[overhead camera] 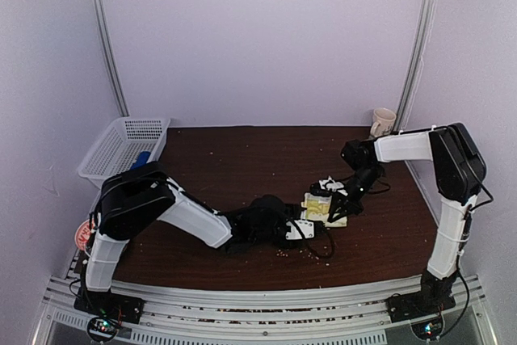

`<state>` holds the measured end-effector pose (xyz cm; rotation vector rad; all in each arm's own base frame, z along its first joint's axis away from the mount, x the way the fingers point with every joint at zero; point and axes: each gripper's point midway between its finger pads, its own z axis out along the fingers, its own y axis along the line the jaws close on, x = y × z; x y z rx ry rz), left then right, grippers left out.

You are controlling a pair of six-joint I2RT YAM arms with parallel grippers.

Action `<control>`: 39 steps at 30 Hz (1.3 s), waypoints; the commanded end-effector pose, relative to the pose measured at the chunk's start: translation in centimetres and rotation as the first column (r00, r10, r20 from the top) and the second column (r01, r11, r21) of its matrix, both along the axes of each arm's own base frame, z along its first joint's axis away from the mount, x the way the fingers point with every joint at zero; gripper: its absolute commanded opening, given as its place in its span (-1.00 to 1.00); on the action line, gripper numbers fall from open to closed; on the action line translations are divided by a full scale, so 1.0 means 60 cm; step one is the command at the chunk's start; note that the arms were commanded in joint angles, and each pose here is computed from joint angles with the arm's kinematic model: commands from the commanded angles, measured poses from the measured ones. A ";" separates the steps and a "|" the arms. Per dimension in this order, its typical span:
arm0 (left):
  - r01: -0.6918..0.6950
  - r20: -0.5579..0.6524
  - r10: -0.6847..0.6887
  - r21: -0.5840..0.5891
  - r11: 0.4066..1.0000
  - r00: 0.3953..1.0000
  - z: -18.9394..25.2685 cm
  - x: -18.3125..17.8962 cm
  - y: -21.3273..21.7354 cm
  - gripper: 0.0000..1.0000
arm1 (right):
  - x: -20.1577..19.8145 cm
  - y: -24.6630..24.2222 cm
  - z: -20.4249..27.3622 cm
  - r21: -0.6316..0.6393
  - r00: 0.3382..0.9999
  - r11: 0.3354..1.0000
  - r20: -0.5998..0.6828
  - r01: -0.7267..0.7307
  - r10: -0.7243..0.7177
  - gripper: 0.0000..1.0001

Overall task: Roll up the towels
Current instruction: Roll the towel at the center of the board.

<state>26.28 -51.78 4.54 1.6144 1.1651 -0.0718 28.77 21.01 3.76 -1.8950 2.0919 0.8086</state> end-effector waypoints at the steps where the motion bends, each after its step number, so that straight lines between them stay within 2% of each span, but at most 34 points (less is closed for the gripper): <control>1: -0.016 0.081 0.016 0.001 1.000 0.997 0.003 0.015 -0.009 0.49 | -0.027 -0.024 -0.027 -0.078 0.995 0.997 -0.095 -0.020 0.013 -1.00; 10: 0.057 0.077 -0.063 0.076 0.995 0.995 -0.019 -0.006 -0.008 0.43 | -0.035 -0.030 -0.025 -0.084 0.987 0.991 -0.132 -0.106 0.095 -1.00; 17: 0.076 0.056 -0.082 0.104 0.992 0.995 -0.029 -0.009 -0.016 0.20 | -0.030 -0.032 -0.020 -0.097 0.981 0.985 -0.146 -0.141 0.126 -1.00; 20: 0.077 0.053 -0.083 0.105 0.992 0.995 -0.031 -0.009 -0.017 0.01 | -0.030 -0.033 -0.020 -0.099 0.979 0.983 -0.148 -0.153 0.138 -1.00; 23: 0.079 0.047 -0.085 0.111 0.991 0.995 -0.036 -0.010 -0.017 -0.29 | -0.029 -0.036 -0.020 -0.104 0.977 0.981 -0.153 -0.164 0.147 -1.00; 29: 0.091 0.021 -0.095 0.122 0.988 0.995 -0.041 -0.016 -0.020 -0.69 | -0.024 -0.034 -0.011 -0.099 0.976 0.980 -0.150 -0.172 0.156 -0.95; 32: 0.096 -0.012 -0.096 0.129 0.987 0.995 -0.044 -0.021 -0.023 -0.97 | -0.018 -0.034 -0.003 -0.099 0.979 0.981 -0.134 -0.169 0.155 -0.82; 33: 0.098 -0.027 -0.095 0.130 0.987 0.995 -0.044 -0.023 -0.024 -1.00 | -0.016 -0.034 0.001 -0.099 0.980 0.981 -0.126 -0.167 0.154 -0.75; 39: 0.089 -0.180 -0.065 0.127 0.988 0.981 -0.049 -0.038 -0.028 -1.00 | 0.009 -0.046 0.036 -0.093 0.993 0.988 0.015 -0.119 0.121 0.09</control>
